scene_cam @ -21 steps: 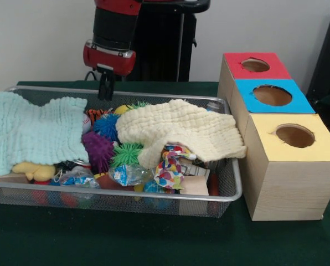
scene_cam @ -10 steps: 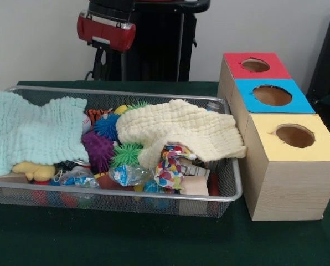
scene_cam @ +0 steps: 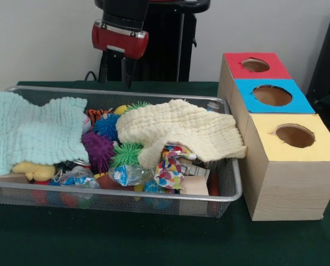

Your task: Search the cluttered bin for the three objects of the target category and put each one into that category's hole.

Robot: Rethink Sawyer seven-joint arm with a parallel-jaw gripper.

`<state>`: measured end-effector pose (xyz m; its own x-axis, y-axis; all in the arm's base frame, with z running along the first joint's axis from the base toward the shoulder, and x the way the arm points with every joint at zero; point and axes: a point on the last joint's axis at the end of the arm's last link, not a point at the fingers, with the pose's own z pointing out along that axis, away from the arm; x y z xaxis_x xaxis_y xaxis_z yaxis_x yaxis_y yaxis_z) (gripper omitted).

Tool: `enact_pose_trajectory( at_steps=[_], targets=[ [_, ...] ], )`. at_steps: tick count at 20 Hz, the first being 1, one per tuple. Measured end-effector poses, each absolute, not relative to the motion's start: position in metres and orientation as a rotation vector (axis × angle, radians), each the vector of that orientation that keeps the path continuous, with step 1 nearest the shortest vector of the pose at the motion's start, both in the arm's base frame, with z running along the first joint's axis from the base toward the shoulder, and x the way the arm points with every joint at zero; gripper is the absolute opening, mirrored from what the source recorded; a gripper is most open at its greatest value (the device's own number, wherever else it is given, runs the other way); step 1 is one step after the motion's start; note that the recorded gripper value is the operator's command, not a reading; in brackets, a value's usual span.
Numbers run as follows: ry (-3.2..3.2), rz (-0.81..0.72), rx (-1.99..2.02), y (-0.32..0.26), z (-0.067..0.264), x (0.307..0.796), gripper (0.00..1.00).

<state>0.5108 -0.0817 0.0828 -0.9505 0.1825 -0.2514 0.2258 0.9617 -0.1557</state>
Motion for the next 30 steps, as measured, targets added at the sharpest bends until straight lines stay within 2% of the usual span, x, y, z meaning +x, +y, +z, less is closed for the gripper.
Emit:
enact_pose_trajectory(
  at_steps=[17, 30],
  targets=[
    [2.9, -0.253, 0.29, -0.076, 0.059, 0.501, 1.0],
    [2.926, -0.21, 0.308, -0.079, 0.008, 0.483, 1.0]
  ],
)
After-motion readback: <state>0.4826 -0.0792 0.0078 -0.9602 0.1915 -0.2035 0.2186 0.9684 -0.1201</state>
